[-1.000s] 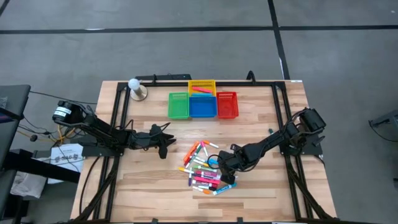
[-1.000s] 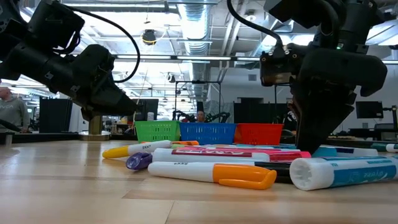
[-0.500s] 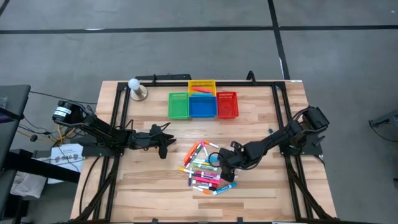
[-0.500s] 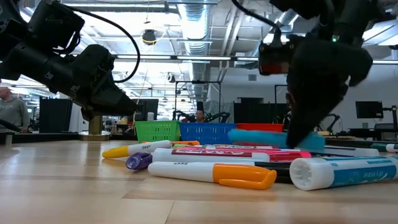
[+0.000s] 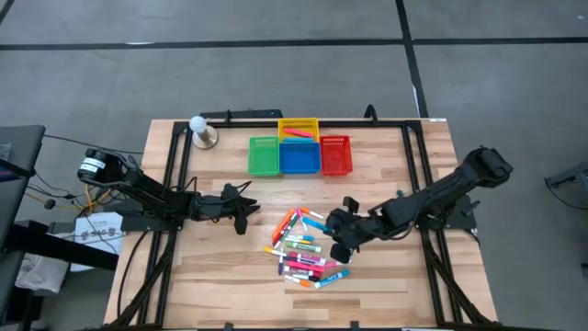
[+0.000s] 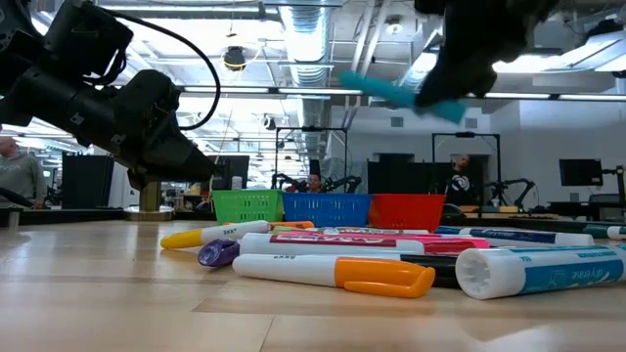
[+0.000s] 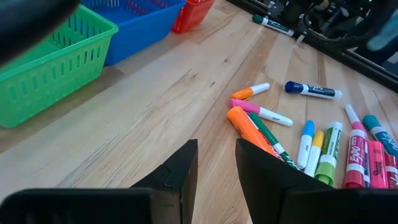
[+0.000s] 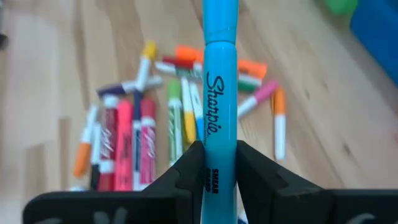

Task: Pick & Place Markers
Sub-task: Put the large blue highlighter pen into the yellow bin

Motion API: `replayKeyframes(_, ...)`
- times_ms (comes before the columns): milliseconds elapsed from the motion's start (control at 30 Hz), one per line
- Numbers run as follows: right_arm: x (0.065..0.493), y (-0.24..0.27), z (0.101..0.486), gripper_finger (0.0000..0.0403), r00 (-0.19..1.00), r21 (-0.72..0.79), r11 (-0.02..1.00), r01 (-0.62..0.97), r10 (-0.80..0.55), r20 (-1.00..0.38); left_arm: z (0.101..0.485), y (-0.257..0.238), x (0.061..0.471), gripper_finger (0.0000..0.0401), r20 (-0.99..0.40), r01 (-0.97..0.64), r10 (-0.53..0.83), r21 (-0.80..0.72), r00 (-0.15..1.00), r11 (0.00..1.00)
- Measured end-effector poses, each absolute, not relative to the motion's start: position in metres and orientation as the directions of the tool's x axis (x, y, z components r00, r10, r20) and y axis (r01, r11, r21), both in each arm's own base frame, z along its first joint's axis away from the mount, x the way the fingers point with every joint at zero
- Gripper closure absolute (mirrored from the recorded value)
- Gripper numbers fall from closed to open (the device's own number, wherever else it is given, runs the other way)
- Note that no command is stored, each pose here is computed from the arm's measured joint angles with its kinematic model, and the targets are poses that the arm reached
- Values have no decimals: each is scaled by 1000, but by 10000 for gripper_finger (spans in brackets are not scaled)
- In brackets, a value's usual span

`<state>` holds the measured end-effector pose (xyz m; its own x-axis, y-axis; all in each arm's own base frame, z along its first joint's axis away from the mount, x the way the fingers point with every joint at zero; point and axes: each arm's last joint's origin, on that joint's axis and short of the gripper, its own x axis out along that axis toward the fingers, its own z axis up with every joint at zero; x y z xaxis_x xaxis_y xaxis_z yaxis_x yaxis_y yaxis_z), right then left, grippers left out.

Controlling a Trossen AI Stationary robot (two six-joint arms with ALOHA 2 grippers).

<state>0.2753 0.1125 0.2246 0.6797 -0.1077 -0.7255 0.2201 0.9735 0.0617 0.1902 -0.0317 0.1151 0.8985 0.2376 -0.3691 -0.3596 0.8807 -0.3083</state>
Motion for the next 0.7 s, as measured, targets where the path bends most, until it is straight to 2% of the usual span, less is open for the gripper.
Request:
replayKeyframes(167,275,115,236,336,738,41,983,181,-108,-666,115,-32,190,293,-369,-359,237,-308,899,881)
replayKeyframes(333,276,116,235,336,744,40,984,176,-107,-659,115,-32,190,293,-369,-360,238,-308,898,881)
replayKeyframes(567,284,106,238,336,772,-45,988,150,-146,-618,115,-32,190,293,-369,-359,237,-308,899,881)
replayKeyframes(700,296,88,247,336,819,-102,984,146,-178,-545,115,-32,190,293,-368,-362,241,-307,898,880)
